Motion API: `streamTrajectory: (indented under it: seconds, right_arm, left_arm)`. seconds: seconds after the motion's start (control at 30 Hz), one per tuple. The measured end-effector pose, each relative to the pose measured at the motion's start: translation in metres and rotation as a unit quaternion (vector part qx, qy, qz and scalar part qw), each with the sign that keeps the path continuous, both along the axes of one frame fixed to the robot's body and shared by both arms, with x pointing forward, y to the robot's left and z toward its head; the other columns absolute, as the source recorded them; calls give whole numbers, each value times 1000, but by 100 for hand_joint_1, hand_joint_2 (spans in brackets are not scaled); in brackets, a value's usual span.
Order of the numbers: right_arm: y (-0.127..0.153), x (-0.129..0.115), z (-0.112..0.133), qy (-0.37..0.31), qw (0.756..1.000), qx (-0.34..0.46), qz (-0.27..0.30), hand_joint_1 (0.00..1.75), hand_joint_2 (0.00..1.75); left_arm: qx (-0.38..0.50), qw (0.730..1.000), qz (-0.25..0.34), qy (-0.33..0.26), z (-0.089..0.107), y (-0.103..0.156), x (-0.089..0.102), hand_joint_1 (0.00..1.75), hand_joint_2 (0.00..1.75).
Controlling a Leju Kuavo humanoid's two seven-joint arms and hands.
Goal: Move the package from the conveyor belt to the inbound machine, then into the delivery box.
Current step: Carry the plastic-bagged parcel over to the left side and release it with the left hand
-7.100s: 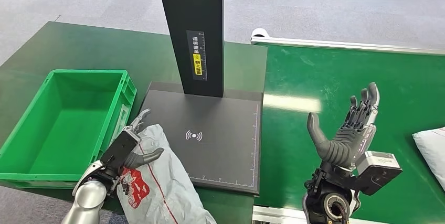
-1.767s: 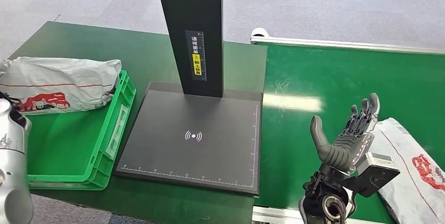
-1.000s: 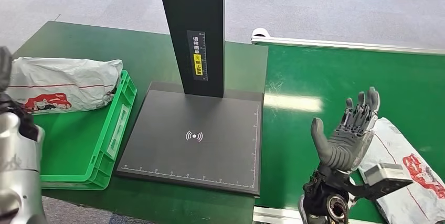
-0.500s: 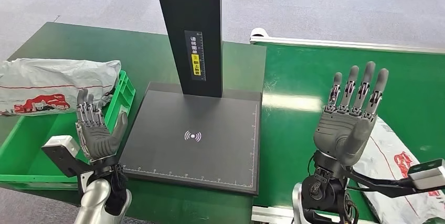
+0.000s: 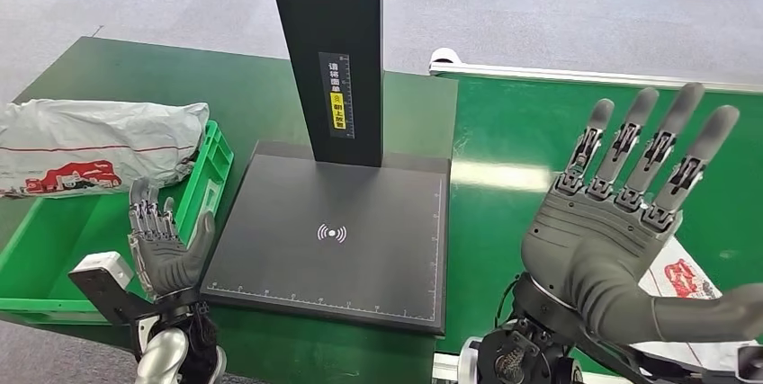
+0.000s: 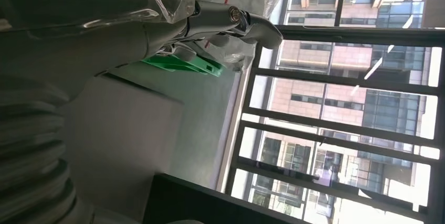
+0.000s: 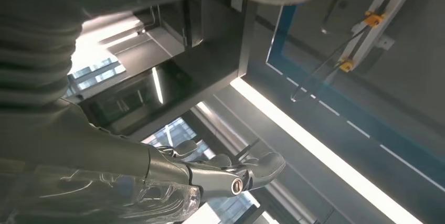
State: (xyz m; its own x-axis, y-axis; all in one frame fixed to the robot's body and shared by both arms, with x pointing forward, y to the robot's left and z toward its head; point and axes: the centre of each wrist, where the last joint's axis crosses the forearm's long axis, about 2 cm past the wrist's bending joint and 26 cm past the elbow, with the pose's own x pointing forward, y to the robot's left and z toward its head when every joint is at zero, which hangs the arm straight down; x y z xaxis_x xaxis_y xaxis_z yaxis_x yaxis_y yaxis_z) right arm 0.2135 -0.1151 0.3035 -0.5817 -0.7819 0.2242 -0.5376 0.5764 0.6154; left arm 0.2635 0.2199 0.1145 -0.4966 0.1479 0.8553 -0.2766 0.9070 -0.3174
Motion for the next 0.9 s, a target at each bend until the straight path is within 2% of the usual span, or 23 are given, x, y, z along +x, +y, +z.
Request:
streamTrajectory:
  seconds: [0.23,0.9]
  right_arm:
    - [8,-9,15,-35,999,-5,19,0,0]
    - [13,-9,26,-30,999,-6,22,0,0]
  left_arm:
    - [-12,1000,5,5,-2,2,-1,0,175]
    - [-17,999,23,15,-7,4,-3,0,175]
